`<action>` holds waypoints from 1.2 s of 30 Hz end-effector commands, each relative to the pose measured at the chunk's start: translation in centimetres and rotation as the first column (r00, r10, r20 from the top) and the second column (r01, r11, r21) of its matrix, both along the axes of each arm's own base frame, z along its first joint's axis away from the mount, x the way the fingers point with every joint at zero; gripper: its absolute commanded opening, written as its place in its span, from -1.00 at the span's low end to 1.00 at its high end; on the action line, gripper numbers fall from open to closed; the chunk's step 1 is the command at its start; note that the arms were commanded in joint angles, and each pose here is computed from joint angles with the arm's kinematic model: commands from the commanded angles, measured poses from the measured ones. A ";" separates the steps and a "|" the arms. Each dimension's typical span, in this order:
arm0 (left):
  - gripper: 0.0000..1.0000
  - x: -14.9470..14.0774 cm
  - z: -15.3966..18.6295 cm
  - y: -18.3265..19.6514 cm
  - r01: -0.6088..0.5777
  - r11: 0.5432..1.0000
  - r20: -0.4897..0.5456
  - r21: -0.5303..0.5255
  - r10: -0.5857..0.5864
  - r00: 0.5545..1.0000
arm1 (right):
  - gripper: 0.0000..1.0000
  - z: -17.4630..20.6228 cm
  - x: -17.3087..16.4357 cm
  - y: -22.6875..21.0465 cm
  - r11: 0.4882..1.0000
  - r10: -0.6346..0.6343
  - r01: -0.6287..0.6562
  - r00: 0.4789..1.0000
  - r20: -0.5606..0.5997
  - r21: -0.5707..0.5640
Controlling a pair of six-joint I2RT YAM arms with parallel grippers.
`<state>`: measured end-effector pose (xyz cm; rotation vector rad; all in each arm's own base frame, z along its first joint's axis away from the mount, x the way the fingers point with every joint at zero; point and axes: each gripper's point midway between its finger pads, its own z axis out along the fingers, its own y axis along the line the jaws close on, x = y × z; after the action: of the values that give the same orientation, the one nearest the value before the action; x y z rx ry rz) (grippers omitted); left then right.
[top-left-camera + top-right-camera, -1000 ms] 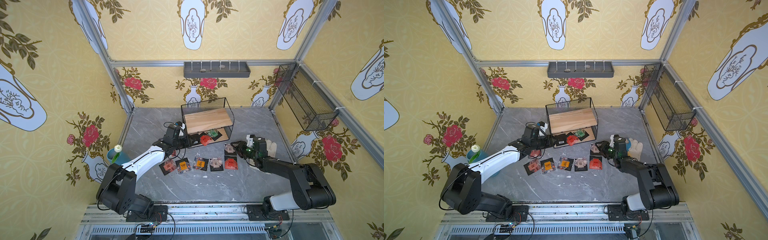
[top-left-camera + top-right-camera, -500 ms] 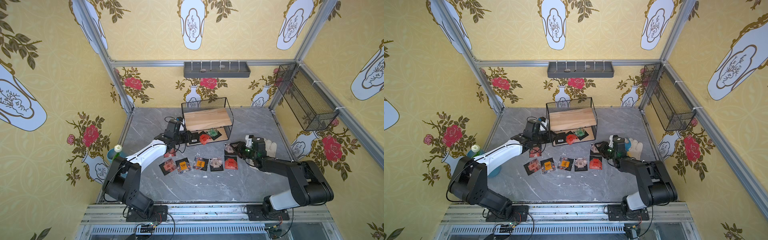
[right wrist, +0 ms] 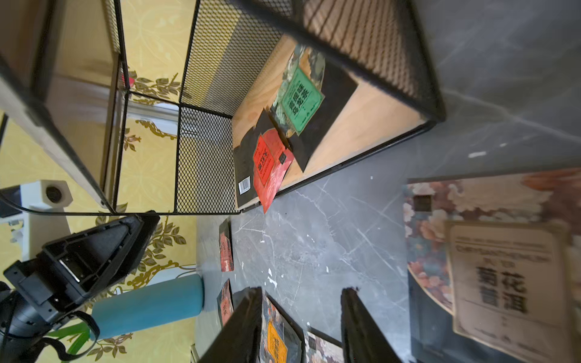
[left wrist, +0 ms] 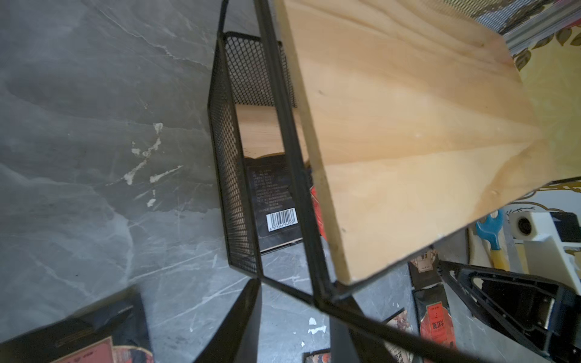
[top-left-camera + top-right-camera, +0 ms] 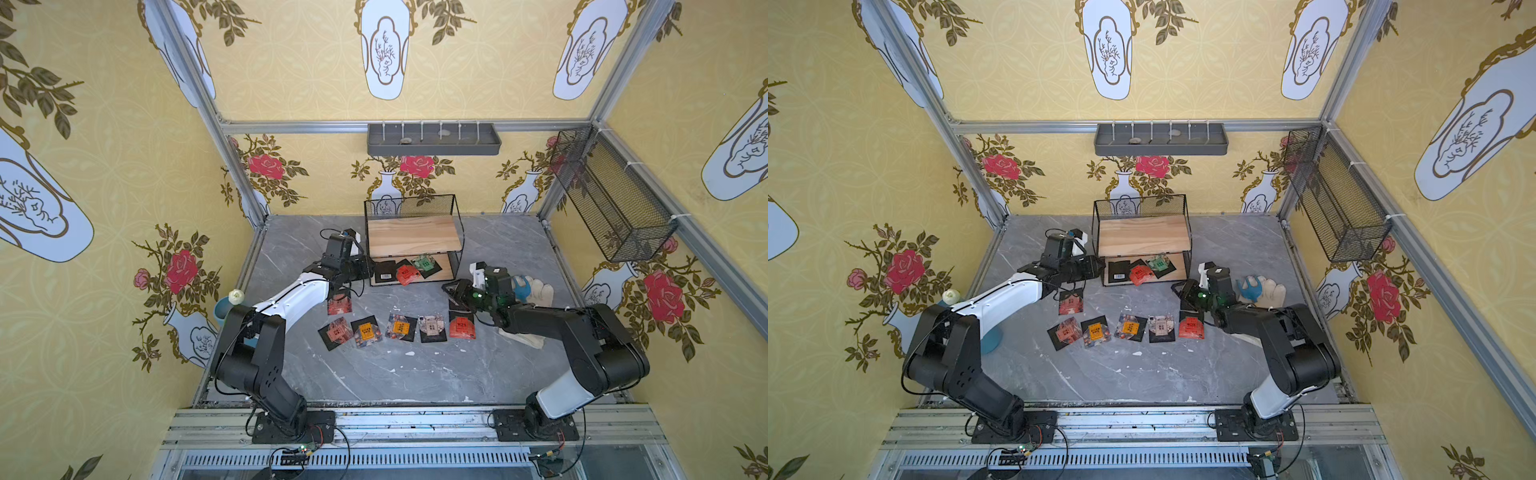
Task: Remove the tea bags from the shelf
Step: Adjust the shelf at the center of the board, then pick up the tea bag from the shelf.
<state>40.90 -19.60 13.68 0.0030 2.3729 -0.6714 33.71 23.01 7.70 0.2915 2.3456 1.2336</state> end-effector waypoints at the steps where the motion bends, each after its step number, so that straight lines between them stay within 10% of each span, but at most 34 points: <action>1: -0.20 0.8 0.3 0.0 0.005 1.000 0.029 0.004 -0.005 1.000 | -0.09 0.4 0.2 1.6 0.999 0.046 -0.046 0.998 0.037 0.008; 13: -0.19 1.6 1.0 0.3 -0.006 1.000 0.044 -0.015 0.007 0.999 | -0.09 -0.3 1.2 6.8 0.985 0.086 -0.089 0.996 0.021 0.146; 36: -0.07 -6.1 2.5 2.6 -0.050 0.992 0.058 -0.116 0.057 0.997 | -0.24 -4.4 3.8 11.8 0.966 0.026 0.017 0.987 -0.162 0.258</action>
<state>35.02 -17.31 16.00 -0.0747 2.2826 -0.7723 37.00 34.59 3.22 0.4590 2.3329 1.5743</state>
